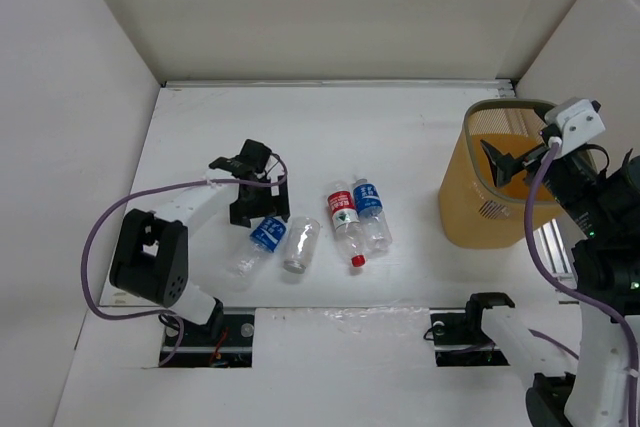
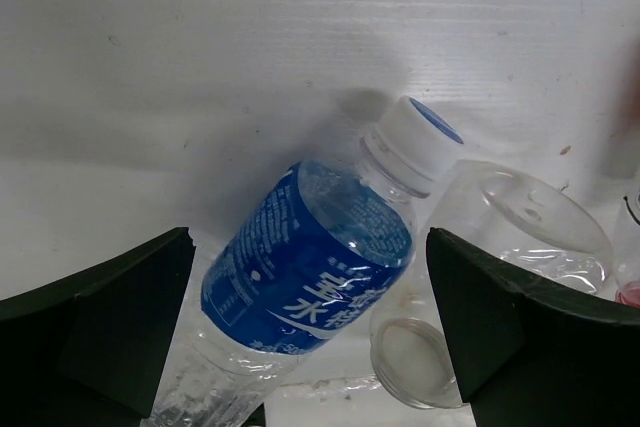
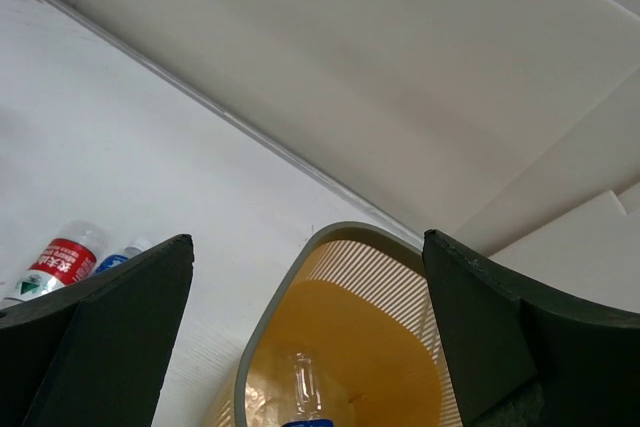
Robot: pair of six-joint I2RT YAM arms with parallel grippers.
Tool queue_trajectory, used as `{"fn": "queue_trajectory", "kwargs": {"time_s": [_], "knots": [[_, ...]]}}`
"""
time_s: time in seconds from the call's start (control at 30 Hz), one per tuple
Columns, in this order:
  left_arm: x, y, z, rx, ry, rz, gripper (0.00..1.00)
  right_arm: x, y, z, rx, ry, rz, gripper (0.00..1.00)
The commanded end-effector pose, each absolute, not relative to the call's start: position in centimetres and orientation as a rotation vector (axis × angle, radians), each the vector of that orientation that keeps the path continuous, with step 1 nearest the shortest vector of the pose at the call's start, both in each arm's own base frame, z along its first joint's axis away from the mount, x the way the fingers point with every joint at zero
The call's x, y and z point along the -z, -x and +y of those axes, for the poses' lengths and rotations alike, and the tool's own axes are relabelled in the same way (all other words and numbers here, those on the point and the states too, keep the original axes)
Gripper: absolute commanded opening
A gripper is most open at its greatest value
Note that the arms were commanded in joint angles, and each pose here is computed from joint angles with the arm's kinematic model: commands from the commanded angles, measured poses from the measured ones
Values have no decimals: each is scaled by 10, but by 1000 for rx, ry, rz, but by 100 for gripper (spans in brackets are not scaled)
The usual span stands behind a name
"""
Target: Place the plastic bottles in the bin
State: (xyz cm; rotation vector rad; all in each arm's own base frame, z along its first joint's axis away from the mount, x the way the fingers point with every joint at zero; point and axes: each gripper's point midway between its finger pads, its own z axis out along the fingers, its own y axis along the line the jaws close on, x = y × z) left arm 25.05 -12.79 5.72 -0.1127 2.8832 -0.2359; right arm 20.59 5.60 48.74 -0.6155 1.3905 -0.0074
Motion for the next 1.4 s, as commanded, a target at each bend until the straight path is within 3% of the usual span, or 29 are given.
{"fn": "queue_trajectory", "kwargs": {"time_s": [0.0, 0.37, 0.4, 0.5, 0.53, 0.6, 0.8, 0.83, 0.87, 1.0, 1.2, 1.37], "knots": [[-51, -243, -121, 172, 139, 2921, 100, -503, -202, 61, 11, 641, 1325, 100], [-33, -236, -116, 111, 158, 2993, 97, -511, -191, 60, 30, 636, 1298, 100], [-33, -236, -116, 111, 158, 2993, 90, -515, -189, 60, 33, 635, 1289, 100], [-31, -236, -114, 91, 160, 2997, 87, -515, -189, 60, 33, 635, 1289, 100], [-33, -240, -114, 82, 161, 2985, 78, -515, -189, 60, 33, 635, 1289, 100], [-32, -241, -112, 63, 162, 2979, 78, -515, -189, 60, 33, 635, 1289, 100], [-35, -244, -107, 68, 205, 2966, 53, -516, -187, 61, 26, 642, 1286, 100], [-35, -244, -107, 68, 205, 2966, 35, -516, -187, 61, 26, 642, 1286, 100], [-35, -245, -105, 50, 206, 2961, 24, -516, -187, 61, 26, 642, 1286, 100], [-46, -266, -93, 6, 262, 2886, 3, -514, -187, 65, 9, 660, 1278, 100], [-105, -321, -77, -41, 360, 2665, 0, -511, -201, 86, -96, 723, 1241, 100], [-204, -374, -97, 133, 371, 2418, 0, -503, -218, 123, -297, 850, 1161, 100]]}}
